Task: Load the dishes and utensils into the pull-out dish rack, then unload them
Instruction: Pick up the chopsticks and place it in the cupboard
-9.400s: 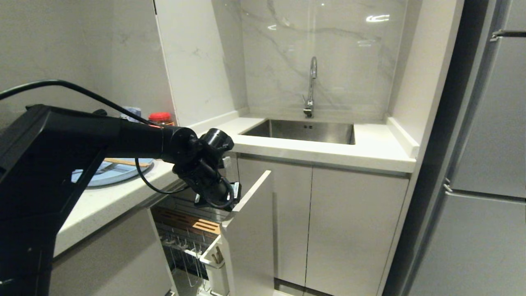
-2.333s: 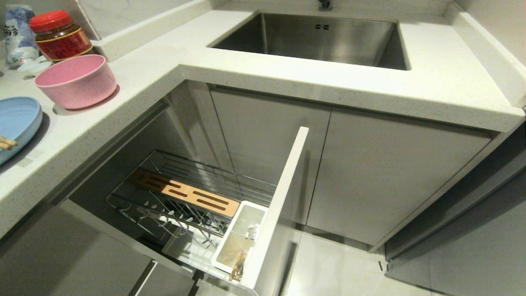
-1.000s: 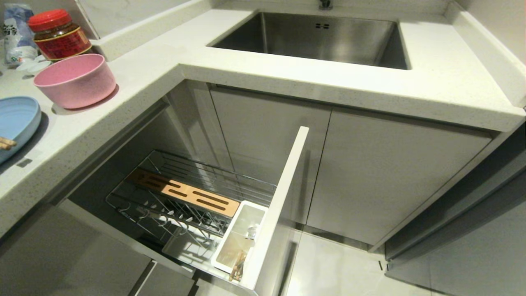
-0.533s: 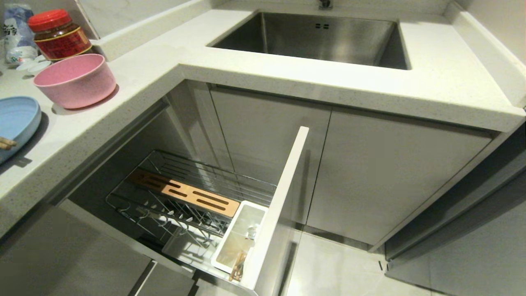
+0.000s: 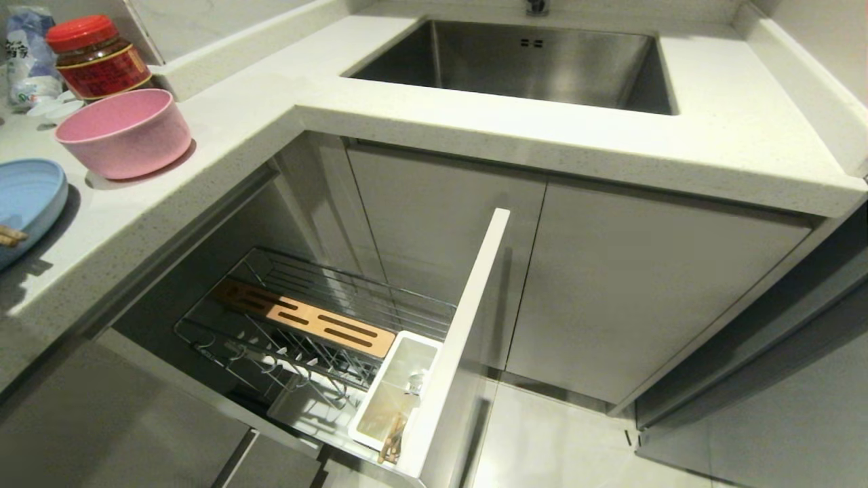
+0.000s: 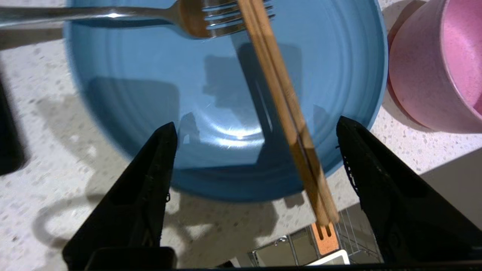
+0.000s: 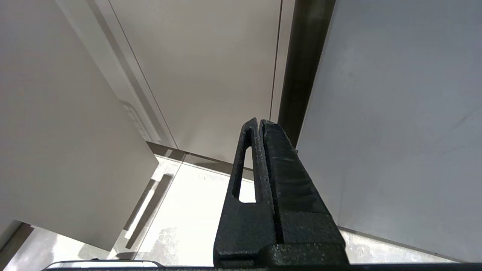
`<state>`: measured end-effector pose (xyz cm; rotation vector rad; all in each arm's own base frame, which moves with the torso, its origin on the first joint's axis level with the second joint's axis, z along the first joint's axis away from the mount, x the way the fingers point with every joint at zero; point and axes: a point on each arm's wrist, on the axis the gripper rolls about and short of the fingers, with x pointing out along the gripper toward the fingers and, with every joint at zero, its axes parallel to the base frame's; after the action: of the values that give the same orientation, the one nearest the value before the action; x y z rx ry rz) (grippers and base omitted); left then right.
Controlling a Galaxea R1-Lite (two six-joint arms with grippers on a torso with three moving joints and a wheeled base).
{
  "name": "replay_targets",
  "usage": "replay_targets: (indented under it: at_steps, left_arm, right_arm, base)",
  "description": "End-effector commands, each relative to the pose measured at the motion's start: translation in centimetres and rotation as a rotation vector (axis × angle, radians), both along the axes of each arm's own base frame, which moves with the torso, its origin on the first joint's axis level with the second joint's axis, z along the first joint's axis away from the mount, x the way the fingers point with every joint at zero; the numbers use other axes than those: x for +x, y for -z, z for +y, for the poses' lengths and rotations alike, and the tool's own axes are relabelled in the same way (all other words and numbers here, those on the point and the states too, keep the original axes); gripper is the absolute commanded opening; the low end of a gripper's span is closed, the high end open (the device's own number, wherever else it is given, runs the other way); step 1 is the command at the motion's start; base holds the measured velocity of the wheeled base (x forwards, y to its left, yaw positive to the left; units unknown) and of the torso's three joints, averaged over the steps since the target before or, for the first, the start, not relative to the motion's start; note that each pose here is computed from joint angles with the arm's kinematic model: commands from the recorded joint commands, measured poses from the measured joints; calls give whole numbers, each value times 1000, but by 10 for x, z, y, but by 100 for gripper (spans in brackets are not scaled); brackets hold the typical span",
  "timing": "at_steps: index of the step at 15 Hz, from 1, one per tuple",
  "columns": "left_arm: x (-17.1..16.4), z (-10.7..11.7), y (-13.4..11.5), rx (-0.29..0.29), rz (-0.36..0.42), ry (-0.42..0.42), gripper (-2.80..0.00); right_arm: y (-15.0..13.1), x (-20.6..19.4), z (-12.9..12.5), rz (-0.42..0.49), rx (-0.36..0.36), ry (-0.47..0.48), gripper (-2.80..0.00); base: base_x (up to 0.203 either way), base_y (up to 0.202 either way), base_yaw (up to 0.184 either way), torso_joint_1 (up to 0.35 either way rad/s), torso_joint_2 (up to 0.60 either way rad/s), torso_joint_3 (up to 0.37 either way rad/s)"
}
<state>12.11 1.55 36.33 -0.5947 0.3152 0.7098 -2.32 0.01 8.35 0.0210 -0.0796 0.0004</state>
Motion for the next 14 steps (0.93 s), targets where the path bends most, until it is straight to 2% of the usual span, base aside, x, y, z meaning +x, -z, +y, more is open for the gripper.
replay_targets:
  at_steps: [1, 8, 14]
  left_arm:
    - [19, 2, 2, 7, 42, -6, 0]
    - [44, 12, 10, 25, 113, -40, 0]
    - [48, 12, 13, 24, 131, -35, 0]
  right_arm:
    - [7, 2, 0, 24, 0, 0, -280]
    - [7, 2, 0, 25, 0, 0, -280]
    - [7, 2, 0, 24, 0, 0, -280]
  base:
    - [0, 0, 0, 0, 0, 0]
    - [0, 0, 0, 0, 0, 0]
    - [0, 0, 0, 0, 0, 0]
